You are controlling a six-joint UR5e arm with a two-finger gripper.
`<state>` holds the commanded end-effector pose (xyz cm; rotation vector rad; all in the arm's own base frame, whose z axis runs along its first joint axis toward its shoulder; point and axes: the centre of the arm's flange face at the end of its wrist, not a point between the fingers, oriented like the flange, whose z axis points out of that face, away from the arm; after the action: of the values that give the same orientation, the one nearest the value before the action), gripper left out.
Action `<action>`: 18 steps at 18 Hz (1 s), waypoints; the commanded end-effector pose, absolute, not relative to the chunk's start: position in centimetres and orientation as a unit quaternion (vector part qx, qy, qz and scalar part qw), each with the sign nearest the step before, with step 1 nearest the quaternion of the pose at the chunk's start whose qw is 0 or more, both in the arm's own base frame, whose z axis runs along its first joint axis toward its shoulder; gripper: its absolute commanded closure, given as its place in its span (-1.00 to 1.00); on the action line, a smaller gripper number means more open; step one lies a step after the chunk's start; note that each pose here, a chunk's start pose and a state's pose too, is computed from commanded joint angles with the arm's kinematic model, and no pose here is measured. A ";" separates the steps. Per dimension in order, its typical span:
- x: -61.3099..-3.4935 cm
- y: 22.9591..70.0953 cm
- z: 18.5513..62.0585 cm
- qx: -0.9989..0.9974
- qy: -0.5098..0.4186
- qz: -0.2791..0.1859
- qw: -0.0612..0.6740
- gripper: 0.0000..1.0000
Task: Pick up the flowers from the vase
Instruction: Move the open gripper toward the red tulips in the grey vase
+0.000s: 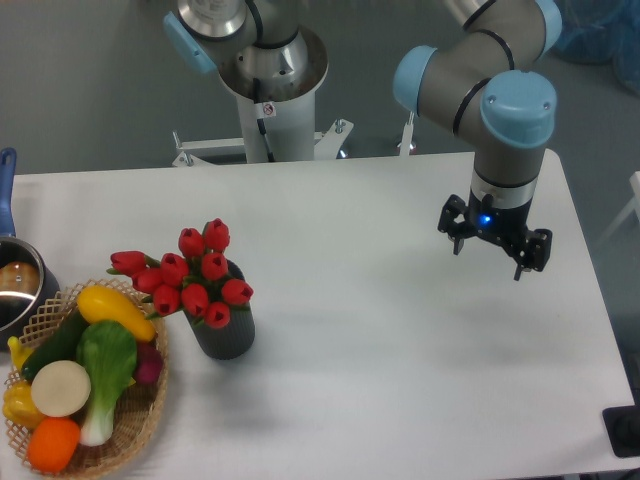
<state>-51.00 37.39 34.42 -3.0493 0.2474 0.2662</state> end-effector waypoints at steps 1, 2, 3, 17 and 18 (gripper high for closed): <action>-50.8 37.6 34.5 -0.992 0.080 0.087 0.037 -1.00; -50.6 37.7 34.6 -0.992 0.081 0.088 0.037 -1.00; -50.4 37.8 34.8 -0.992 0.082 0.088 0.039 -1.00; -42.8 37.0 31.8 -0.991 0.074 0.081 0.070 -1.00; -41.8 37.0 31.6 -0.991 0.080 0.074 0.077 -1.00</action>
<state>-41.81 37.01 31.60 -2.9698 0.2407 0.2227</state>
